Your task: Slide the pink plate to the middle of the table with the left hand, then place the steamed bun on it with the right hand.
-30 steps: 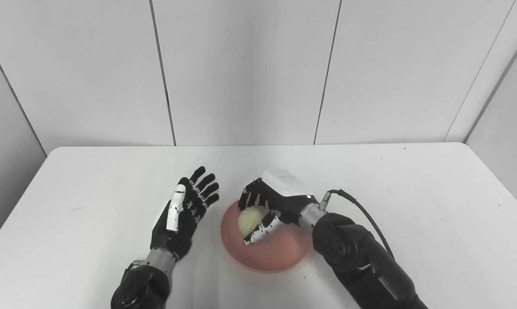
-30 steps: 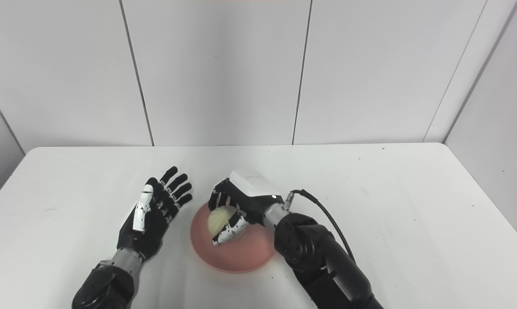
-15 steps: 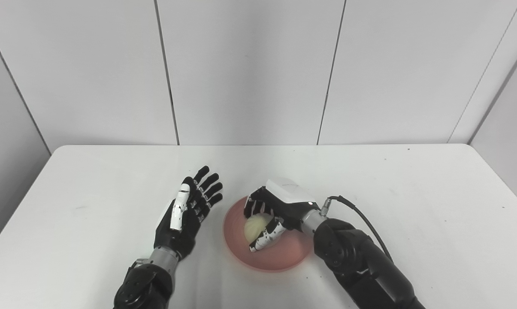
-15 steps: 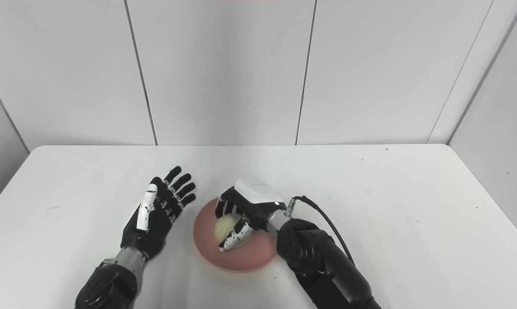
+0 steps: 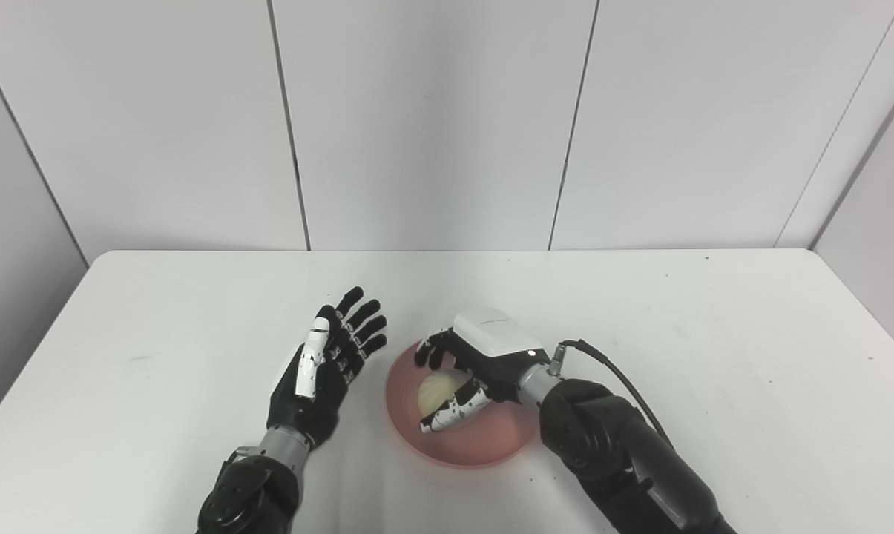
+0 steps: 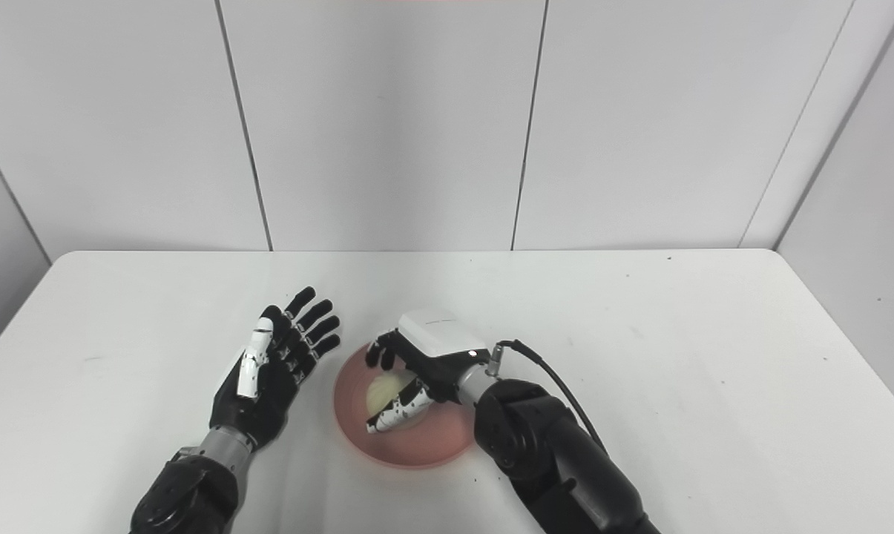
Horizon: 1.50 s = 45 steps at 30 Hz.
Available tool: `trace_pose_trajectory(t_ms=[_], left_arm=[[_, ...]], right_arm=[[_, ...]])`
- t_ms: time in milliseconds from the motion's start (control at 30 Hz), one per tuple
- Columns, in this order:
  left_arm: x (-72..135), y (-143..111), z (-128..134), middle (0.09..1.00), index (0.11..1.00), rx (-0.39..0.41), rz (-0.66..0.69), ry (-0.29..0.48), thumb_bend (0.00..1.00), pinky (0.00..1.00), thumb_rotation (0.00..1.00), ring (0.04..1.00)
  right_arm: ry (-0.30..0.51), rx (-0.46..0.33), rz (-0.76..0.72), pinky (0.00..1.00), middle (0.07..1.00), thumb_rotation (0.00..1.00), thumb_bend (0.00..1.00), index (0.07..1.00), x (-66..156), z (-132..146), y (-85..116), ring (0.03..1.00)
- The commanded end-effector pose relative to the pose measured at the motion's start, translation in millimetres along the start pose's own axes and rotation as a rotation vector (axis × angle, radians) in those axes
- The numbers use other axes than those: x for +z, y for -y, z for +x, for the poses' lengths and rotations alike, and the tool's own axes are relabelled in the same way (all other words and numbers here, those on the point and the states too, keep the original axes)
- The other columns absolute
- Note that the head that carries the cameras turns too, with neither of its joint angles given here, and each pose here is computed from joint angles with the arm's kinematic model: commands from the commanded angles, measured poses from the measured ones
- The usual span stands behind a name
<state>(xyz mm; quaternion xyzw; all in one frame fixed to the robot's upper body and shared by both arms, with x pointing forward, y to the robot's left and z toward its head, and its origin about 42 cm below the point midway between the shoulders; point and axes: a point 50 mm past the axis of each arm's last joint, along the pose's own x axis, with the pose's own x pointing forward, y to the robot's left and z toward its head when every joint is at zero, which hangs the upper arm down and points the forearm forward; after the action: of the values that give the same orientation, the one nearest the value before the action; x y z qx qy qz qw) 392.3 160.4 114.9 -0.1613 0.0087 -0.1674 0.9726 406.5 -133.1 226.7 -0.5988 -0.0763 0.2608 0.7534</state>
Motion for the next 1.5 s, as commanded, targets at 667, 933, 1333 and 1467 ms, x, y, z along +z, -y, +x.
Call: trace_pose_trajectory(t_ms=[667, 933, 1333, 1467], left_arm=[[-56, -13, -30, 0.919, 0.922, 0.084, -0.053, -0.265, 0.44, 0.91, 1.0, 0.909], [-57, -15, -31, 0.909, 0.915, 0.099, -0.069, -0.265, 0.45, 0.91, 1.0, 0.903], [-51, -12, -41, 0.922, 0.923, 0.123, 0.002, -0.196, 0.44, 0.92, 1.0, 0.913], [-48, -8, -45, 0.939, 0.942, 0.142, 0.023, -0.156, 0.44, 0.95, 1.0, 0.928]], right_arm=[[0.07, -0.208, -0.053, 0.41, 0.859, 0.94, 0.95, 0.95, 20, -34, 73, 0.641], [0.147, -0.403, 0.076, 0.38, 0.773, 0.97, 0.85, 0.931, 5, -42, 79, 0.545], [0.134, -0.605, 0.488, 0.92, 0.977, 1.0, 0.65, 0.986, -52, -41, 14, 0.966], [0.109, -0.627, 0.712, 1.0, 0.999, 1.0, 0.57, 1.0, -70, -37, -10, 0.999]])
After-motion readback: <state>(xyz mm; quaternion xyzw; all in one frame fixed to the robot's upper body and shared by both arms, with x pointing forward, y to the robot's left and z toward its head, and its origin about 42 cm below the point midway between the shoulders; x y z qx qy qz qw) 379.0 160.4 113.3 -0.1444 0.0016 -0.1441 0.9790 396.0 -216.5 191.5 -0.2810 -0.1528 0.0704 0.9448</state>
